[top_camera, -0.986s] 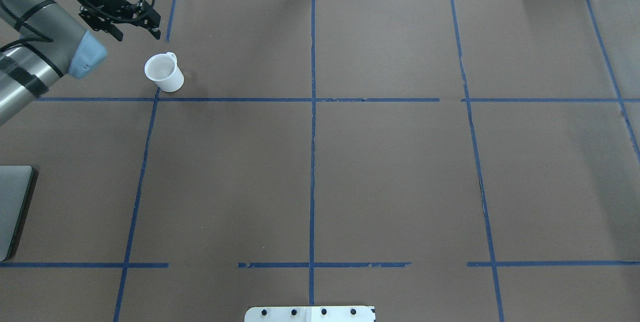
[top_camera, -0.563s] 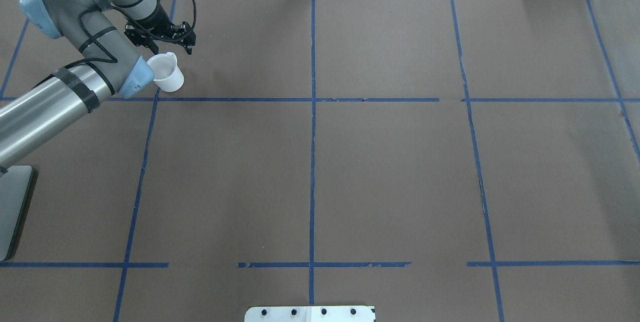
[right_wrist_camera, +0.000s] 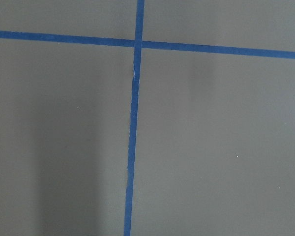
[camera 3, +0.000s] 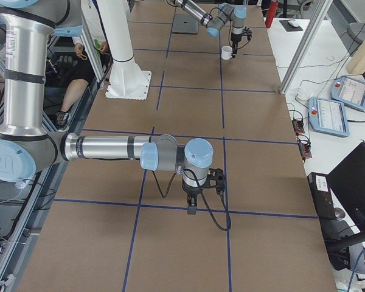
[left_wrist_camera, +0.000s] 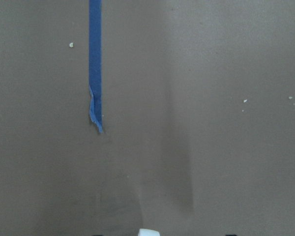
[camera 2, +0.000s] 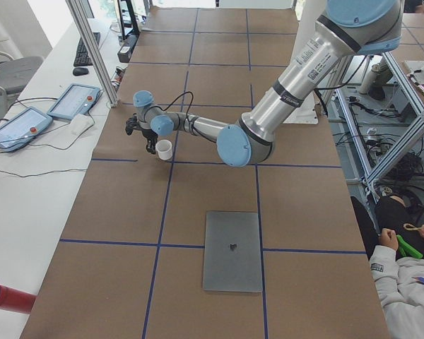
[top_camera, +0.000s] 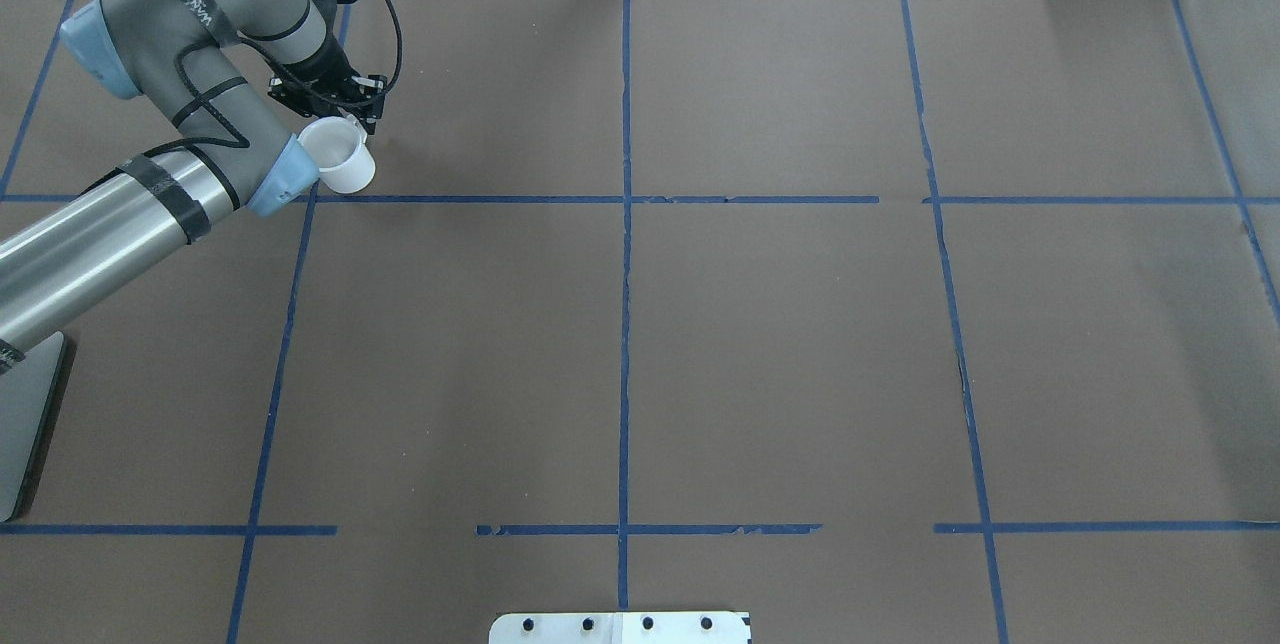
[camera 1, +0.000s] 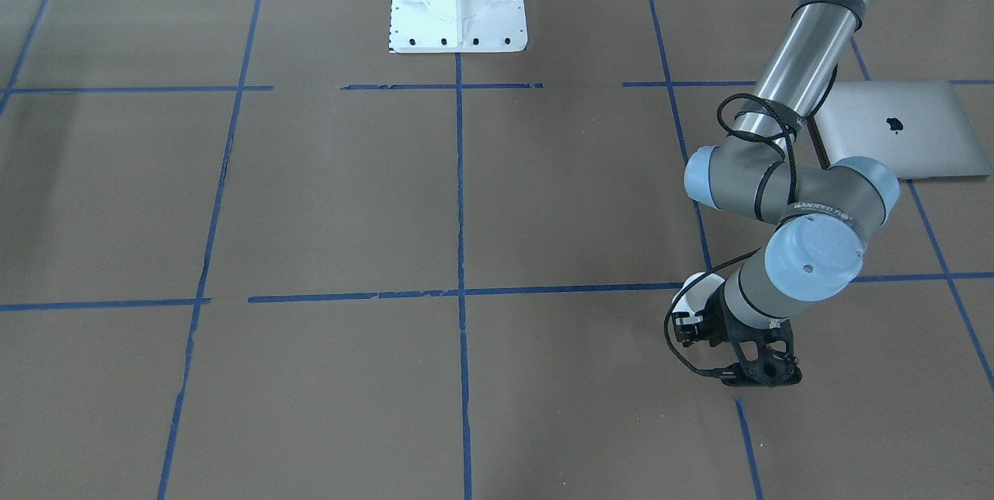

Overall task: Place cup on laptop
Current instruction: 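Reach the left gripper down to the white cup and grasp it, then lift the white cup with the left gripper and carry it toward the laptop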

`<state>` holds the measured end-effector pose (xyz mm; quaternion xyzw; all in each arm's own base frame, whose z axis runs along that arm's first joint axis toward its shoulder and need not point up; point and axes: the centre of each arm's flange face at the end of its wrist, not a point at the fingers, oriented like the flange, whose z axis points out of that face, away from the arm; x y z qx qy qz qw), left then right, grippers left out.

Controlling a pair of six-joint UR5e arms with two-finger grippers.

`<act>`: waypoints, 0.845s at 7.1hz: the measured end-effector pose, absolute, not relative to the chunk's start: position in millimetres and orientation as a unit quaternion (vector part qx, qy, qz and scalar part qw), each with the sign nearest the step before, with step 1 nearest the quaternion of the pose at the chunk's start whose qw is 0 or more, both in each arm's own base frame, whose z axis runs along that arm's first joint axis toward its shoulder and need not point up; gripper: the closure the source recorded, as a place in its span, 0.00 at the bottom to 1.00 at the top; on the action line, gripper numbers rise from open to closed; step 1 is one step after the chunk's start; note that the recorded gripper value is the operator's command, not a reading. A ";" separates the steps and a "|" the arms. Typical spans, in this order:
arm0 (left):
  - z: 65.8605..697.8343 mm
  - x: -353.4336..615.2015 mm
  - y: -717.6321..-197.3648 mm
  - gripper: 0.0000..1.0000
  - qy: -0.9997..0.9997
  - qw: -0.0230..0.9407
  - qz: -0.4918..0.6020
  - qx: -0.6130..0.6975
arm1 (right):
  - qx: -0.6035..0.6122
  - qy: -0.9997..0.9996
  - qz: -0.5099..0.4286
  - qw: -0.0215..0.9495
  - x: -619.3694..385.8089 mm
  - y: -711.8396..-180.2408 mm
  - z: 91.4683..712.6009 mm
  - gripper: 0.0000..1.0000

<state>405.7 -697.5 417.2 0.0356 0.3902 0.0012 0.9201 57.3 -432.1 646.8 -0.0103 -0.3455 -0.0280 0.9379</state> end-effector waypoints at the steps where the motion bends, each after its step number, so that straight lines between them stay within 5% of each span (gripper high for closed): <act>1: 415.6 401.6 -699.5 1.00 0.390 0.920 -0.001 0.037 | -0.010 -0.346 -0.028 0.938 57.3 -432.1 646.8 0.00; 3: 403.6 360.9 -705.7 1.00 0.396 0.917 -0.014 0.051 | -0.010 -0.346 -0.028 0.938 57.3 -432.0 646.8 0.00; 6: 440.0 273.6 -634.6 1.00 0.393 0.914 0.035 0.092 | -0.010 -0.346 -0.028 0.938 57.3 -432.1 646.8 0.00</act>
